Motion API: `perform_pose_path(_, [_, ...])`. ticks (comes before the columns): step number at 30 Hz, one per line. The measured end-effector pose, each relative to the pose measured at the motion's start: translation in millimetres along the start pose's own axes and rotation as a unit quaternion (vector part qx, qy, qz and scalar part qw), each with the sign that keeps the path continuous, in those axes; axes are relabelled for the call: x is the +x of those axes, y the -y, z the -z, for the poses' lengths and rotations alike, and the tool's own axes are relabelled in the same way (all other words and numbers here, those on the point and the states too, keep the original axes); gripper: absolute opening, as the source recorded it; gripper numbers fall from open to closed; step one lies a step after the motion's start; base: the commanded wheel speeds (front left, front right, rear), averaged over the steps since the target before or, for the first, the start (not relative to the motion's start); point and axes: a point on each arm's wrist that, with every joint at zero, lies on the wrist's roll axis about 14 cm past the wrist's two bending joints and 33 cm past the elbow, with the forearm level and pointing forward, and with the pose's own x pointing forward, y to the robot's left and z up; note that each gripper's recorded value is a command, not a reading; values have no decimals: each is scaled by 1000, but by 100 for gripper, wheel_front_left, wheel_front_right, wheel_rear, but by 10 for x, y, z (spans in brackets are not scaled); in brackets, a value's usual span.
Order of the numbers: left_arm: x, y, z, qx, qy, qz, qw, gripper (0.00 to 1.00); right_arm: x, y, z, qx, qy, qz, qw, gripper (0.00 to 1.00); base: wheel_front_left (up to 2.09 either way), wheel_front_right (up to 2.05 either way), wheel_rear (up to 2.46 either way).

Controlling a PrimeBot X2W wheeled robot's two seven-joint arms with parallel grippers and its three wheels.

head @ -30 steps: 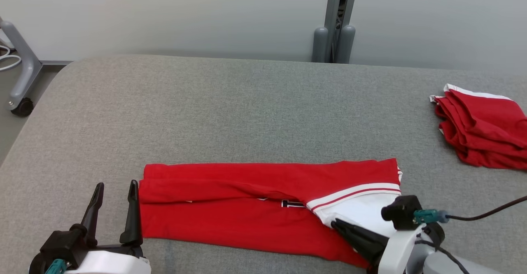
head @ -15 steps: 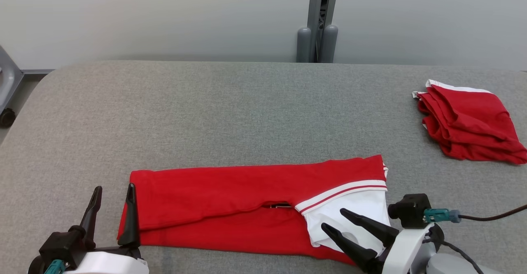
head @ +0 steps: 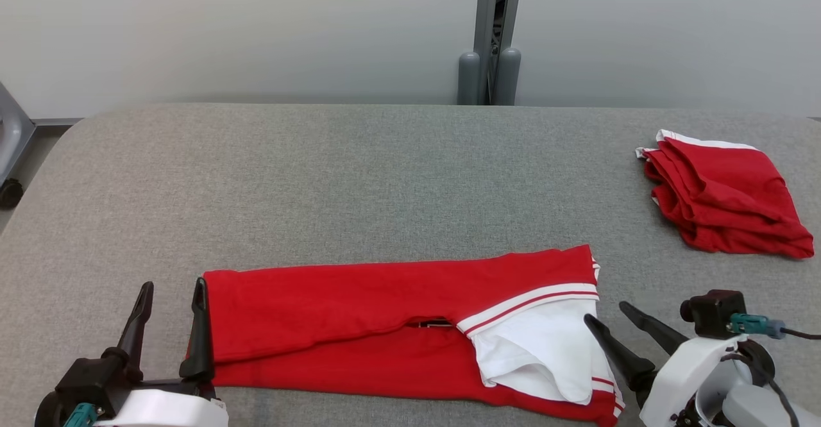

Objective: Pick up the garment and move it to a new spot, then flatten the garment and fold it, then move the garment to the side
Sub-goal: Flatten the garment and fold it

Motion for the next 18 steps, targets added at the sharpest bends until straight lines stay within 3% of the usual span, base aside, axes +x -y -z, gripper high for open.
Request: perform_pose_path(18, [-56,-63,-66,19,8,-12,1000,100,189,245,230,24,-163,39,986,100,0,0,0])
